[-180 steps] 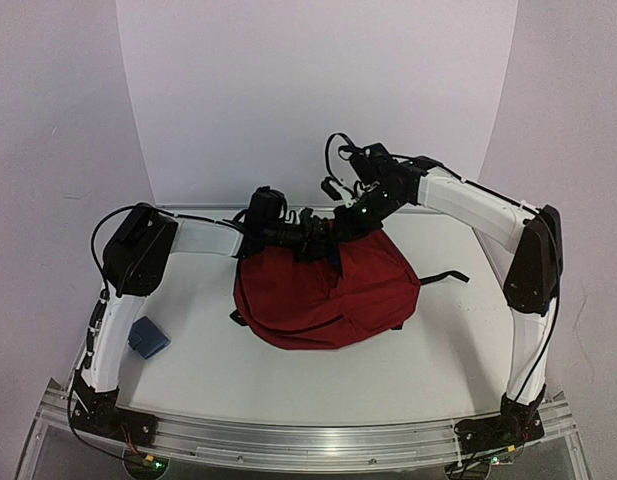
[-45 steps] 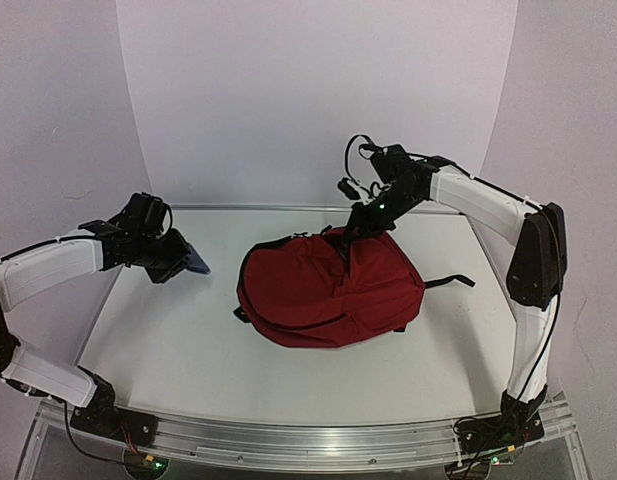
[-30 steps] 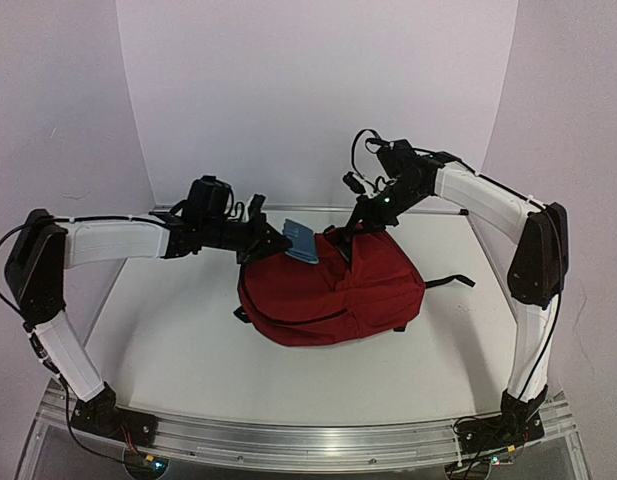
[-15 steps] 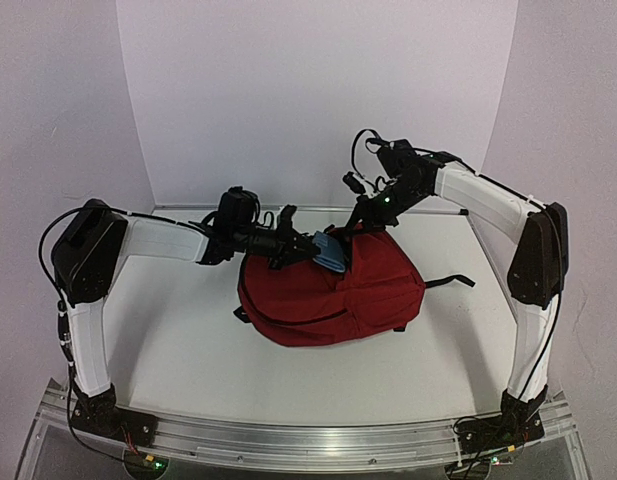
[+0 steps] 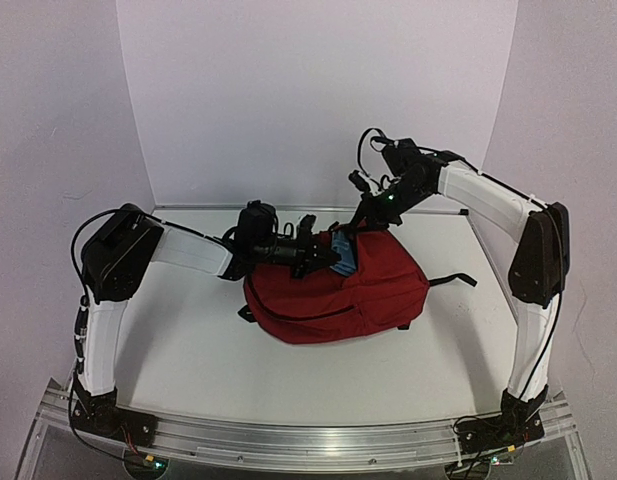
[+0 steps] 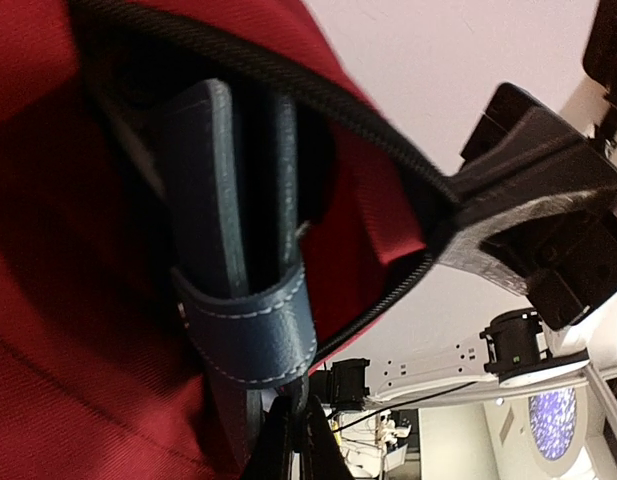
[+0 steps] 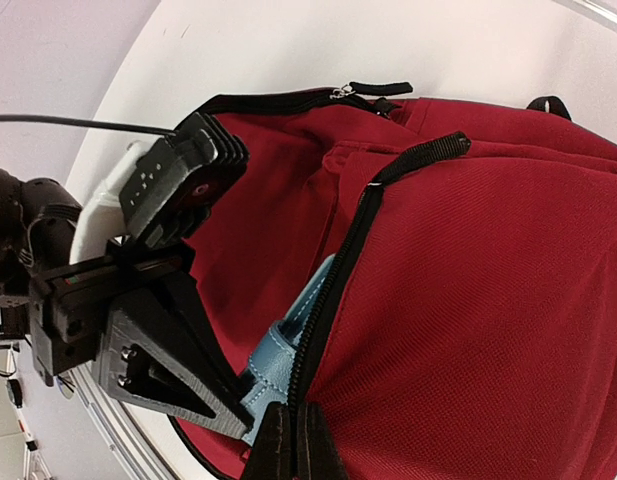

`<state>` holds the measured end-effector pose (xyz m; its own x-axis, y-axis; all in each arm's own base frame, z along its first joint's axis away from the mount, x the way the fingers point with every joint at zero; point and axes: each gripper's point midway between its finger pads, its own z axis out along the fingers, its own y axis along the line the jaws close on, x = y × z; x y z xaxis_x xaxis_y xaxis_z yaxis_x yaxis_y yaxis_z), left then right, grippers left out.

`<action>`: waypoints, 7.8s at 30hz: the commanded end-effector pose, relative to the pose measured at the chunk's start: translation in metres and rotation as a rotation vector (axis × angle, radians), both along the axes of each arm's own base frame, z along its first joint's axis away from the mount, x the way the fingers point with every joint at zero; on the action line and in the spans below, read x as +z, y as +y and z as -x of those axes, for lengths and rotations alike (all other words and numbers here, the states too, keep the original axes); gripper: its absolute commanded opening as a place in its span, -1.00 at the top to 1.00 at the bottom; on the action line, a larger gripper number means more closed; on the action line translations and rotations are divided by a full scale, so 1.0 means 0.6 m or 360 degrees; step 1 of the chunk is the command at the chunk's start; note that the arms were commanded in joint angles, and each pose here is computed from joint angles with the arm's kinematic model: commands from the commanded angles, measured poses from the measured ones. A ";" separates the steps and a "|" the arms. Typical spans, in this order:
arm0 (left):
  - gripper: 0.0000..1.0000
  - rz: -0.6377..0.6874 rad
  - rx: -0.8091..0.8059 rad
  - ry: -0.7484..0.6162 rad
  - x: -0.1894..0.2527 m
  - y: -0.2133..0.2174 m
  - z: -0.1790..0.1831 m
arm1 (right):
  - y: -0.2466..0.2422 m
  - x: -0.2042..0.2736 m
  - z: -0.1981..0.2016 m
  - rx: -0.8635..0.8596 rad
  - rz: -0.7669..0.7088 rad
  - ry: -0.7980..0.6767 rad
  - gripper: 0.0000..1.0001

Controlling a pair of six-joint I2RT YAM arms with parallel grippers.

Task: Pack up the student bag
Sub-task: Place the personal item in the student bag.

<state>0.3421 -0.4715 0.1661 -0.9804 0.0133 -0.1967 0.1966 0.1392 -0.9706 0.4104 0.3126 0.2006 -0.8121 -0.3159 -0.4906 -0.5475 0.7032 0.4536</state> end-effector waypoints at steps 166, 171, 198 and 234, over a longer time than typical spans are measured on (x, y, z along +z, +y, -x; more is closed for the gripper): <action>0.34 0.0139 0.0094 -0.0119 0.043 -0.028 -0.058 | 0.041 0.026 0.049 0.0163 0.0030 -0.0216 1.00; 0.33 -0.0021 0.0113 -0.0161 0.051 -0.012 -0.035 | 0.039 0.030 0.049 0.0160 0.0035 -0.0229 1.00; 0.11 -0.0225 0.0321 0.0062 -0.025 0.021 -0.056 | 0.046 0.044 0.047 0.0156 -0.0007 -0.0229 1.00; 1.00 0.0375 0.0081 -0.0087 0.053 0.002 -0.017 | 0.046 0.089 0.041 0.0136 -0.0097 -0.0262 1.00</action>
